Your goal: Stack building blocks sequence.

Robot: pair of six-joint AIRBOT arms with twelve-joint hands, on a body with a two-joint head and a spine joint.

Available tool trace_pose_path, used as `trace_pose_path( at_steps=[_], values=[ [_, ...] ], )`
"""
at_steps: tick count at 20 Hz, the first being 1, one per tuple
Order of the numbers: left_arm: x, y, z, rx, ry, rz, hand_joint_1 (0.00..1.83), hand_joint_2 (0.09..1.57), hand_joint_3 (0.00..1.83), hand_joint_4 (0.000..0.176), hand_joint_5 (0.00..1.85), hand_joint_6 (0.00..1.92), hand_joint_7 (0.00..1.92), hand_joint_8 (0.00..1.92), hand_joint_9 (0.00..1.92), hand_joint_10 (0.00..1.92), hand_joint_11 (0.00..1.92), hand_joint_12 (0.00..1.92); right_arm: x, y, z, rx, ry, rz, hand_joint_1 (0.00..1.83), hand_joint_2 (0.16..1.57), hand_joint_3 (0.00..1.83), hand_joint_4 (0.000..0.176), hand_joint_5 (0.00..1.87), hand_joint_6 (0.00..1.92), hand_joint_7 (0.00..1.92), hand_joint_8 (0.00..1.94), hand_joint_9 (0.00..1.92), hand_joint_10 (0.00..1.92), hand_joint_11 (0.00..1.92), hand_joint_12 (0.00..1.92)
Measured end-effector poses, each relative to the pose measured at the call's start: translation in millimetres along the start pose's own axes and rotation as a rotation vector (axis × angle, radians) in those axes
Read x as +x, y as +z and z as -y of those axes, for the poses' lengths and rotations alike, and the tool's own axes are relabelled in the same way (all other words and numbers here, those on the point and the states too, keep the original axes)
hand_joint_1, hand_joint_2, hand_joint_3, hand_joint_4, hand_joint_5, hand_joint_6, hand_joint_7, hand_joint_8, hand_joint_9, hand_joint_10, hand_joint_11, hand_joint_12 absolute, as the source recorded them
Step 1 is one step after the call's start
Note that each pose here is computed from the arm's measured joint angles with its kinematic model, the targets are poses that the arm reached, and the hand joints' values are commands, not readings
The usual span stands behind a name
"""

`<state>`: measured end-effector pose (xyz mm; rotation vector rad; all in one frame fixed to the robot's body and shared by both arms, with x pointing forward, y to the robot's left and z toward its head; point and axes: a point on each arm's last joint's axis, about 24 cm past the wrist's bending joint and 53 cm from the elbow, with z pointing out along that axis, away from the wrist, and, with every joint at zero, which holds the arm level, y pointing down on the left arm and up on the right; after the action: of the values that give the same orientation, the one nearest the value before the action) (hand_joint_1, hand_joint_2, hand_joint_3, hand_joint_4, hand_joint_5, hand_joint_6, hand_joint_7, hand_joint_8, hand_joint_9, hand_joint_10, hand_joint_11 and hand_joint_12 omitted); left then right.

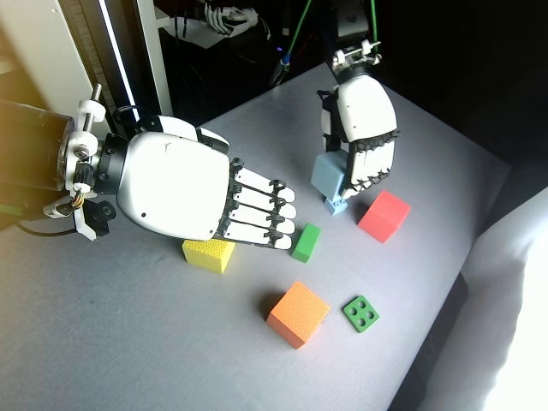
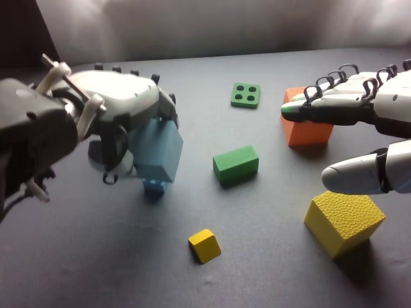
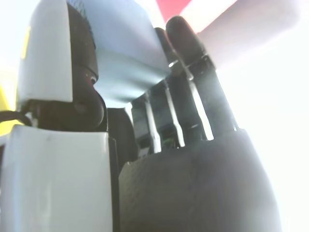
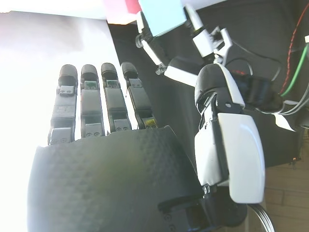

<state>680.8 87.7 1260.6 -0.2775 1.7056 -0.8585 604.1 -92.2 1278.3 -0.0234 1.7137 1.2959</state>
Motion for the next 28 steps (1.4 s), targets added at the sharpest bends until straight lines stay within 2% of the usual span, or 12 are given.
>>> trace_pose_path(
  at_steps=[1, 3, 5, 8, 12, 14, 16, 18, 20, 23, 25, 28],
  values=[
    [-4.4, 3.5, 1.9, 0.01, -0.001, 0.004, 1.37, 1.15, 0.0, 0.0, 0.81, 1.11, 0.96, 0.98, 0.83, 1.38, 0.43, 1.42, 0.2, 0.0, -0.3, -0.001, 0.0, 0.0, 0.08, 1.25, 0.0, 0.0, 0.09, 0.0, 0.06, 0.0, 0.06, 0.0, 0.0, 0.21],
    [-12.8, 11.5, 3.7, 0.026, 0.003, 0.01, 1.38, 1.12, 0.0, 0.0, 0.86, 1.05, 1.05, 0.83, 0.91, 1.26, 0.48, 1.36, 0.1, 0.0, -0.9, -0.004, 0.0, 0.0, 0.1, 1.25, 0.0, 0.0, 0.09, 0.0, 0.06, 0.0, 0.06, 0.0, 0.0, 0.2],
    [-20.1, 18.0, 4.9, 0.04, 0.003, 0.013, 1.37, 1.13, 0.0, 0.0, 0.83, 1.08, 1.01, 0.88, 0.87, 1.34, 0.44, 1.4, -0.1, -0.2, -0.6, -0.002, -0.001, 0.0, 0.1, 1.25, 0.0, 0.0, 0.13, 0.0, 0.09, 0.0, 0.08, 0.0, 0.0, 0.27],
    [-32.8, 27.2, 3.5, 0.05, 0.012, 0.028, 1.37, 1.15, 0.0, 0.0, 0.82, 1.09, 0.96, 0.98, 0.86, 1.37, 0.44, 1.43, -0.1, -0.2, -1.1, -0.004, -0.001, 0.0, 0.09, 1.25, 0.0, 0.0, 0.11, 0.0, 0.07, 0.0, 0.07, 0.0, 0.0, 0.23],
    [-39.0, 36.3, -1.3, 0.056, 0.019, 0.023, 1.37, 1.14, 0.0, 0.0, 0.82, 1.09, 0.98, 0.96, 0.85, 1.37, 0.41, 1.43, -0.1, -0.2, -0.9, -0.004, -0.001, 0.0, 0.1, 1.25, 0.0, 0.0, 0.12, 0.0, 0.08, 0.0, 0.07, 0.0, 0.0, 0.24],
    [-41.0, 39.5, -2.9, 0.06, 0.031, 0.021, 1.38, 1.12, 0.0, 0.0, 0.85, 1.04, 1.03, 0.86, 0.89, 1.31, 0.45, 1.39, 0.2, -0.2, -1.5, -0.006, -0.001, 0.0, 0.09, 1.25, 0.0, 0.0, 0.11, 0.0, 0.07, 0.01, 0.06, 0.0, 0.0, 0.21],
    [-46.3, 42.4, -8.2, 0.059, 0.045, 0.024, 1.37, 1.16, 0.0, 0.0, 0.8, 1.11, 0.96, 1.0, 0.82, 1.41, 0.41, 1.43, 0.2, -0.2, -1.5, -0.006, -0.001, 0.0, 0.09, 1.24, 0.0, 0.0, 0.14, 0.01, 0.1, 0.01, 0.09, 0.01, 0.0, 0.26],
    [-51.4, 45.7, -13.0, 0.053, 0.056, 0.032, 1.37, 1.14, 0.0, 0.0, 0.84, 1.07, 1.0, 0.92, 0.86, 1.35, 0.42, 1.4, 0.2, -0.2, -1.3, -0.005, -0.001, 0.0, 0.07, 1.25, 0.0, 0.0, 0.12, 0.0, 0.1, 0.0, 0.08, 0.0, 0.0, 0.23],
    [-56.9, 47.4, -18.4, 0.048, 0.07, 0.037, 1.37, 1.14, 0.0, 0.0, 0.81, 1.12, 1.0, 0.91, 0.86, 1.35, 0.43, 1.42, 0.6, -0.1, -2.0, -0.007, -0.001, -0.001, 0.05, 1.25, 0.0, 0.0, 0.09, 0.0, 0.06, 0.0, 0.05, 0.0, 0.0, 0.17],
    [-58.9, 48.4, -20.8, 0.05, 0.078, 0.034, 1.37, 1.15, 0.0, 0.0, 0.79, 1.14, 0.96, 0.96, 0.84, 1.38, 0.42, 1.43, 0.7, -0.1, -1.9, -0.006, -0.001, -0.001, 0.0, 1.26, 0.0, 0.0, 0.05, 0.0, 0.03, 0.0, 0.02, 0.0, 0.0, 0.11],
    [-56.0, 47.0, -17.4, 0.058, 0.081, 0.028, 1.37, 1.14, 0.0, 0.0, 0.8, 1.11, 1.0, 0.91, 0.87, 1.36, 0.45, 1.42, 1.4, 0.0, -2.6, -0.008, -0.001, -0.002, 0.06, 1.25, 0.0, 0.0, 0.11, 0.0, 0.08, 0.0, 0.06, 0.0, 0.0, 0.2],
    [-49.5, 42.9, -13.3, 0.069, 0.097, 0.01, 1.37, 1.14, 0.0, 0.0, 0.8, 1.11, 1.0, 0.91, 0.87, 1.35, 0.44, 1.4, 1.5, 0.0, -2.9, -0.009, -0.001, -0.003, 0.02, 1.26, 0.0, 0.0, 0.11, 0.0, 0.08, 0.0, 0.06, 0.0, 0.0, 0.17]
  ],
)
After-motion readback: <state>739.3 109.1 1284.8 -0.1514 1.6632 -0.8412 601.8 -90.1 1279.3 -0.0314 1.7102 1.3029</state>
